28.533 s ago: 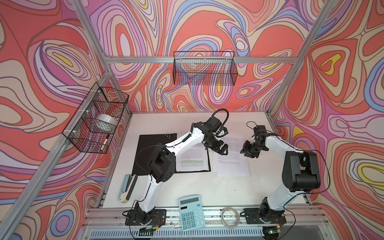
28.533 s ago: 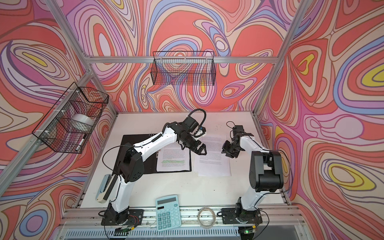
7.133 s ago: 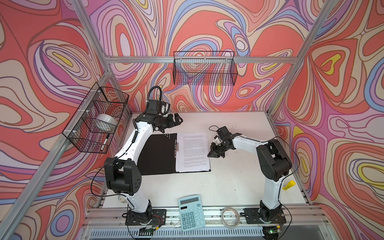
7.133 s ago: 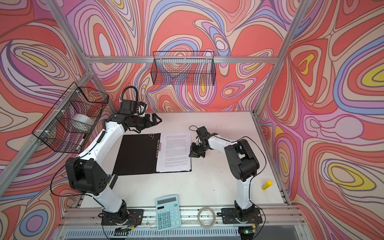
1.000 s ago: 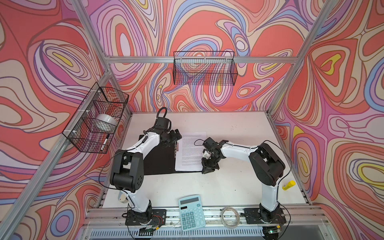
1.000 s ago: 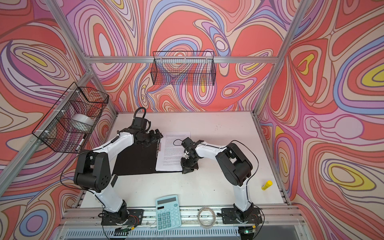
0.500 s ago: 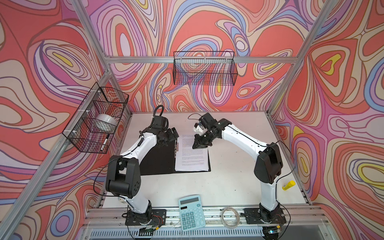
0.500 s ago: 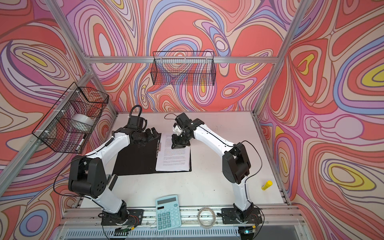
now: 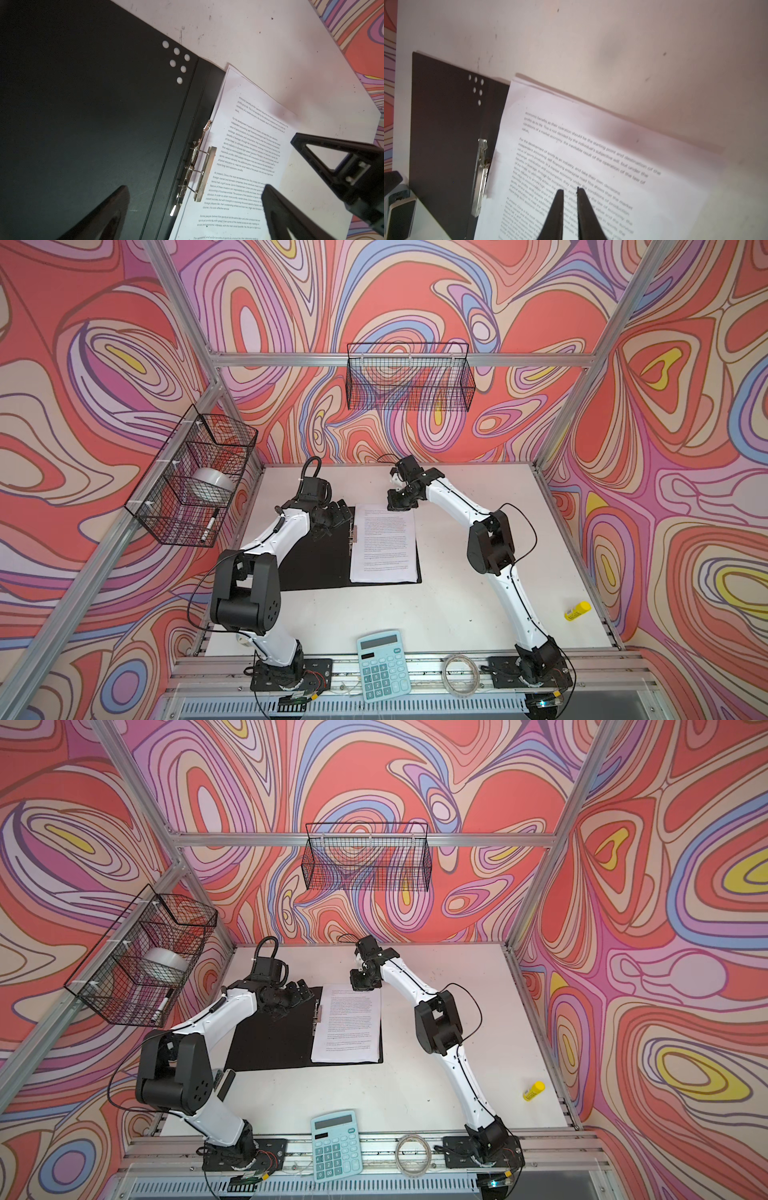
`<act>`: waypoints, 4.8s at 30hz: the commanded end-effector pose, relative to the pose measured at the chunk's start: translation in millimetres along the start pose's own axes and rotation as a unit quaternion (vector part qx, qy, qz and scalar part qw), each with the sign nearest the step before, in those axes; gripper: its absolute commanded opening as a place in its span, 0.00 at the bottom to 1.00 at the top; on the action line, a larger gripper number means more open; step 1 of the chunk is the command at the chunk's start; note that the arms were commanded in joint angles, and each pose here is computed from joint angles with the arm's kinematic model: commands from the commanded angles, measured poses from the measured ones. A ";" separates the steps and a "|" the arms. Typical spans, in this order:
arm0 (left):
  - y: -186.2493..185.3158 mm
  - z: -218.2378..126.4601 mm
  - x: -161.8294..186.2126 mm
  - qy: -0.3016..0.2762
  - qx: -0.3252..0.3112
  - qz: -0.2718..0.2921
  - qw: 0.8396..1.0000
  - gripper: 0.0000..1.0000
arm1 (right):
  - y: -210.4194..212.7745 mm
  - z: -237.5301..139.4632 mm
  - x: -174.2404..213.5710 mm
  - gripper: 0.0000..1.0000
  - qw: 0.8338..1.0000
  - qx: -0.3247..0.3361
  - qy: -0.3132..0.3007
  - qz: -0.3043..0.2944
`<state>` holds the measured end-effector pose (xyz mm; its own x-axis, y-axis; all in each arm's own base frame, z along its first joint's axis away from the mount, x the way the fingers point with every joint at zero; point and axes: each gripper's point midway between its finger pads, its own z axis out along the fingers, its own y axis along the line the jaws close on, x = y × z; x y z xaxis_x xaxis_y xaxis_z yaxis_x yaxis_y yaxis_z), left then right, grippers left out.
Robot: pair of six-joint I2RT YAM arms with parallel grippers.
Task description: Put the files into the folder
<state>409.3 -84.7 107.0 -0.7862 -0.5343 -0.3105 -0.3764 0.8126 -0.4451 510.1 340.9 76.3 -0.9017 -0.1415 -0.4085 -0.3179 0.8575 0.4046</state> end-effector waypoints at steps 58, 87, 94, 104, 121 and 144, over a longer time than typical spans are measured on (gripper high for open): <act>3.6 32.3 15.8 0.045 0.014 -0.029 0.998 1.00 | -7.3 68.0 -22.9 0.13 0.990 -0.139 -0.014 0.036; 1.9 35.1 16.5 0.049 0.019 -0.034 0.998 0.99 | -0.1 67.1 -12.1 0.09 0.981 -0.185 0.019 0.054; 1.2 34.0 15.8 0.048 0.020 -0.034 0.998 1.00 | 3.1 62.2 -13.2 0.10 0.980 -0.190 0.018 0.050; -5.6 18.1 1.5 0.019 0.019 -0.012 1.000 1.00 | 7.4 -18.7 -89.4 0.21 0.984 -0.123 -0.127 0.037; -17.3 -10.1 -5.9 -0.003 0.035 0.005 0.999 1.00 | -27.8 -127.7 16.2 0.24 0.988 -0.029 -0.078 0.129; -11.8 18.7 15.9 0.039 0.037 -0.004 0.999 1.00 | -83.5 -35.1 47.3 0.23 0.974 -0.058 -0.022 0.218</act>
<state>411.5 -104.1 97.2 -0.8177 -0.5174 -0.2524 -0.3434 0.7903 -0.5074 465.5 241.7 43.6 -0.9552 0.2367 -0.1775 0.0839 0.7920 0.6048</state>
